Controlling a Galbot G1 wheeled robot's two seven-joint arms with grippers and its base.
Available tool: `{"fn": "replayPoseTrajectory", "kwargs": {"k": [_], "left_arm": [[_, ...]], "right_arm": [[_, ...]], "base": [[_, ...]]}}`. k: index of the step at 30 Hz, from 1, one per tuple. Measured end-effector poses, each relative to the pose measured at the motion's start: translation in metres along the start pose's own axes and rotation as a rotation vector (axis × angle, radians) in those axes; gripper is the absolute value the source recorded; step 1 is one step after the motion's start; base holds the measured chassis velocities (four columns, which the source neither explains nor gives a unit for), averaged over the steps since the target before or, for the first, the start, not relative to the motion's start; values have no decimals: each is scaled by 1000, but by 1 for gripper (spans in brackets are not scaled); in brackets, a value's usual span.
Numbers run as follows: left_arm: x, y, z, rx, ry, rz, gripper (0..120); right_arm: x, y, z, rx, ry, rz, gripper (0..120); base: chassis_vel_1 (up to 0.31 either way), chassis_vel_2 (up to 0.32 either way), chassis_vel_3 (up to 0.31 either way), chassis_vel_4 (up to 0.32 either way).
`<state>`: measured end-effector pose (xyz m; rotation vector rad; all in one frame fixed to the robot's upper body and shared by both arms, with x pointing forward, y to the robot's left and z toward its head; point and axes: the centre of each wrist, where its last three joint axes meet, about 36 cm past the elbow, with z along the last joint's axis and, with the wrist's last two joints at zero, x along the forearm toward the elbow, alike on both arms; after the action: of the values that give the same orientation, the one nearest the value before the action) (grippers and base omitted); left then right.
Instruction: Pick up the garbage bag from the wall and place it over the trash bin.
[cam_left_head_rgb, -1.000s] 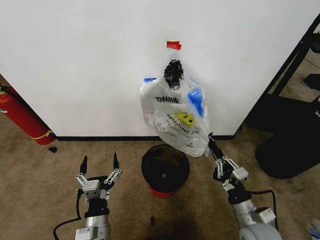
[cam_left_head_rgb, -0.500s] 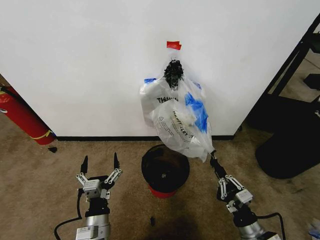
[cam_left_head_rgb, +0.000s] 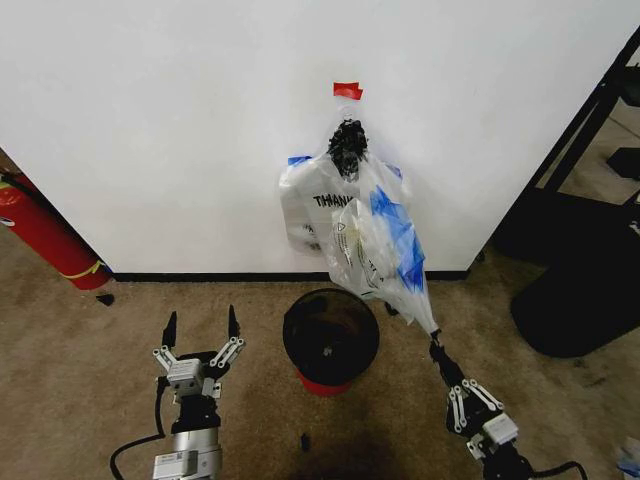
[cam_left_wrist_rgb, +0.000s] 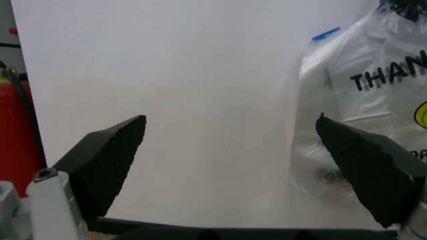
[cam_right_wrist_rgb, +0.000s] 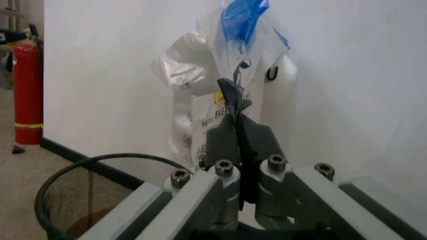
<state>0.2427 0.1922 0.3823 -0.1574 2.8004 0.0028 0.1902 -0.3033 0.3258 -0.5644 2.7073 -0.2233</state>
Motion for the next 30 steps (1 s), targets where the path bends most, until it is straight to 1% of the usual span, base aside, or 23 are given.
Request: {"fn": "replayPoseTrajectory", "kwargs": {"k": [13, 19, 22, 24, 28, 29, 30], "left_arm": [[1, -1, 1, -1, 6, 10, 100], [2, -3, 2, 9, 12, 13, 100], [2, -6, -3, 30, 18, 22, 100], [-3, -9, -15, 67, 20, 49, 100], [-23, -5, -51, 137, 17, 168, 100], [-23, -5, -51, 137, 17, 168, 100], [-28, -3, -59, 146, 18, 199, 100]], "right_arm": [[20, -4, 7, 32, 39, -28, 0], [17, -7, 10, 45, 35, -27, 0], [10, -9, 11, 52, 18, -16, 0], [-4, -12, 12, 57, 2, 0, 0], [-36, -17, 11, 83, -10, 6, 0], [-36, -17, 11, 83, -10, 6, 0], [-41, -18, 10, 91, -13, 5, 0]], "base": [[0, 0, 0, 0], [0, 0, 0, 0], [0, 0, 0, 0], [0, 0, 0, 0], [0, 0, 0, 0], [0, 0, 0, 0], [0, 0, 0, 0]]}}
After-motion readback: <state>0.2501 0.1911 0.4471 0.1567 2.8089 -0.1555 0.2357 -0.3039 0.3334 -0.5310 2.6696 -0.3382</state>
